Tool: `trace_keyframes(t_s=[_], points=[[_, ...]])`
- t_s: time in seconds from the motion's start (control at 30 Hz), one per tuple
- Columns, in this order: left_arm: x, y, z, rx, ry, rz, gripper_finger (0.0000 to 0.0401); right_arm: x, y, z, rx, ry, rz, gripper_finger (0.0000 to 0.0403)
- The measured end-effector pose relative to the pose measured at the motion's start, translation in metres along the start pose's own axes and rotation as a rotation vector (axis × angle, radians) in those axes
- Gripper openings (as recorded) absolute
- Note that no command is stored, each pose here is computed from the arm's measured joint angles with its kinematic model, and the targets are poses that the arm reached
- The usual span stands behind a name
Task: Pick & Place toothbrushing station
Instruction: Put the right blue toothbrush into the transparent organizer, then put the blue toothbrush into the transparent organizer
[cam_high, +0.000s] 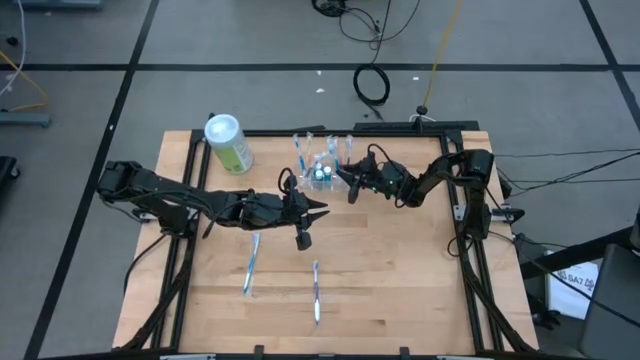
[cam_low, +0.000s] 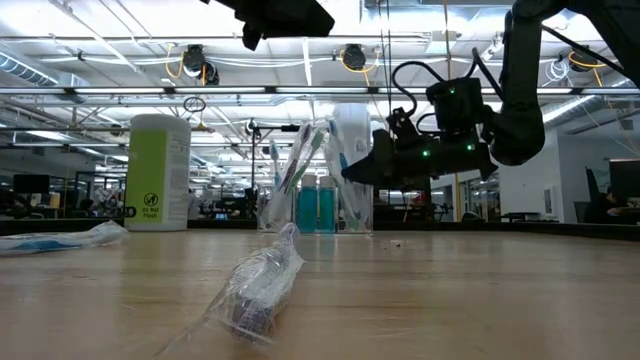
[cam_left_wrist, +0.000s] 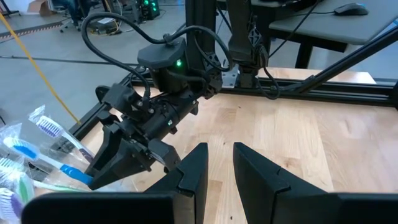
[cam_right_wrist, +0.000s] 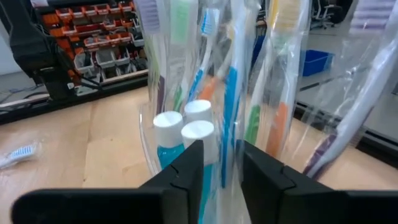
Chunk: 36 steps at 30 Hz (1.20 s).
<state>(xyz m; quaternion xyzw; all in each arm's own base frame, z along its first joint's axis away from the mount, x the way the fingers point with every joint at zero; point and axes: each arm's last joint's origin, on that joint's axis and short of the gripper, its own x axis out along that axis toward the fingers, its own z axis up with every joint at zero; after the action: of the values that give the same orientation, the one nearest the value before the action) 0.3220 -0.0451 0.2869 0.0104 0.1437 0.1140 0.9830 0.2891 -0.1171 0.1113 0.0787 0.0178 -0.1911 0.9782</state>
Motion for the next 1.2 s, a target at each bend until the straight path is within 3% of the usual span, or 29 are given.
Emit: trace_keyframes(t_s=[0.27, 0.43, 0.7, 1.2], points=[[0.0, 0.0, 0.0, 0.001, 0.0, 0.0, 0.0083, 0.0, 0.001, 0.004, -0.002, -0.033, 0.002, 0.0142], [0.0, 0.0, 0.0, 0.001, 0.0, 0.0, 0.0083, 0.0, -0.001, 0.004, -0.002, -0.033, -0.01, 0.0149], [0.0, 0.0, 0.0, 0.001, 0.0, 0.0, 0.0083, 0.0, -0.003, 0.005, -0.002, -0.043, -0.078, 0.0111], [0.0, 0.0, -0.001, 0.007, 0.012, 0.001, 0.0083, -0.004, 0.006, 0.026, -0.027, -0.058, 0.015, 0.003]])
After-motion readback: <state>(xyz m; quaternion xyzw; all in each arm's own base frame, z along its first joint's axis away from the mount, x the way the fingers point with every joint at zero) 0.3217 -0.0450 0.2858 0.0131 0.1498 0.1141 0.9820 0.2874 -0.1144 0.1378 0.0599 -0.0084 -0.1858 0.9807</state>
